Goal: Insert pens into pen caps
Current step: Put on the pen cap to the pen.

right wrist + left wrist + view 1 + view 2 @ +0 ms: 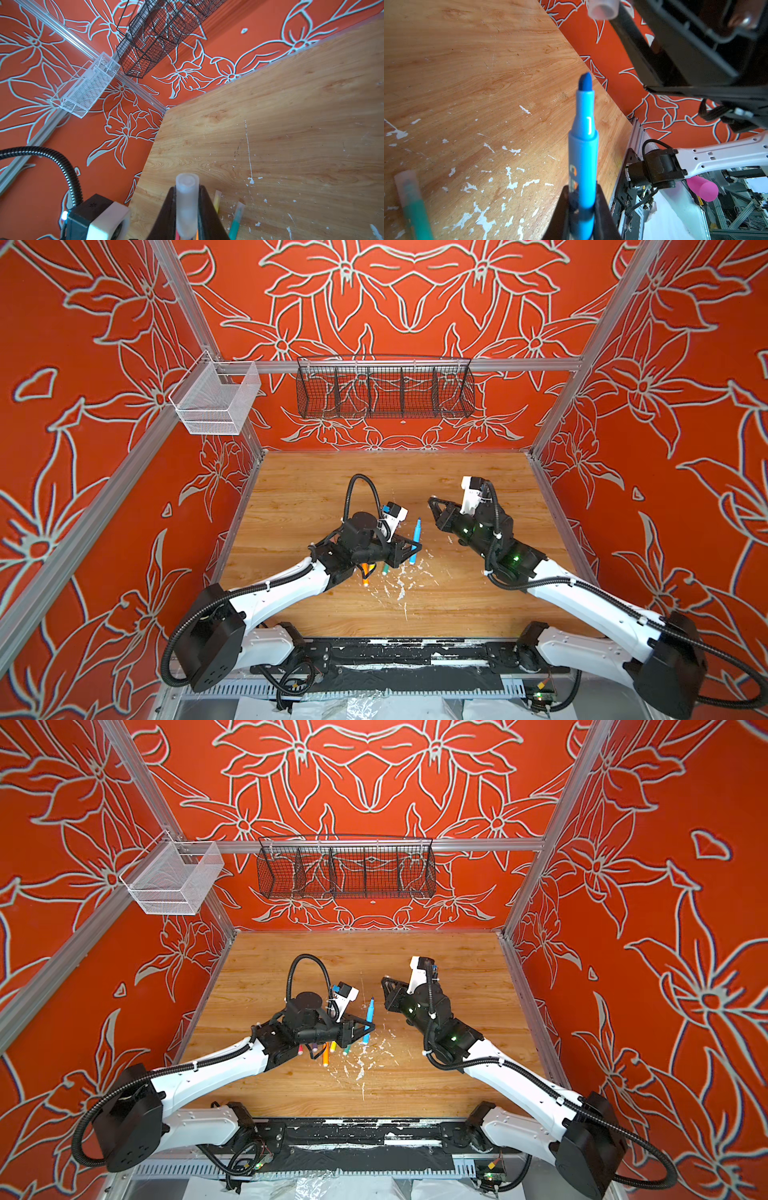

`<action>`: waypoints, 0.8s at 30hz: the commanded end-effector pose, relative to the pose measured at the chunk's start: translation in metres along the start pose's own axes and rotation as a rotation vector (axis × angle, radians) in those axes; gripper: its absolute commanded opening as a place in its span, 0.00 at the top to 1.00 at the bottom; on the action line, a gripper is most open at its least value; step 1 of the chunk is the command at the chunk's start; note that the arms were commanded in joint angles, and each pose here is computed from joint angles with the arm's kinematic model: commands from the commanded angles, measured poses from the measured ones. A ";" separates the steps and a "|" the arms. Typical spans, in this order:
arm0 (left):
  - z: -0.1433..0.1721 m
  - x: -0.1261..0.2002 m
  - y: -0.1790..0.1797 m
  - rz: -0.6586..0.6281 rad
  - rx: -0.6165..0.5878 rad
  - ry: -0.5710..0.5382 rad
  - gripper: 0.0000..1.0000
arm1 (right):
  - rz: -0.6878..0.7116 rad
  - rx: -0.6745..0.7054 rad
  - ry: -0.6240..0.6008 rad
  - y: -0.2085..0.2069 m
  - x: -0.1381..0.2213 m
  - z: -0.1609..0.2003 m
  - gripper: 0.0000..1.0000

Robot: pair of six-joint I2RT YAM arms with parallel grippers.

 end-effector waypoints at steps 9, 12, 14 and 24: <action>-0.010 0.003 -0.009 0.023 -0.028 -0.025 1.00 | -0.091 0.007 0.011 0.014 -0.005 0.008 0.81; -0.010 0.003 -0.009 0.021 -0.028 -0.024 1.00 | -0.110 0.006 0.018 0.018 -0.005 0.011 0.81; -0.010 0.003 -0.008 0.016 -0.030 -0.026 1.00 | -0.118 0.015 0.025 0.020 -0.004 0.013 0.81; -0.011 0.007 -0.010 0.009 -0.039 -0.040 1.00 | -0.079 0.051 0.014 0.014 0.004 0.020 0.79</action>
Point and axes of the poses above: each gripper's point midway between its finger pads, its own x axis back along the fingers, its own y axis along the line the jaws close on, z = x × y, the point moved 8 cm from there along x, back along the fingers, and after that the axes turned 5 degrees about x, right-handed, at the moved point
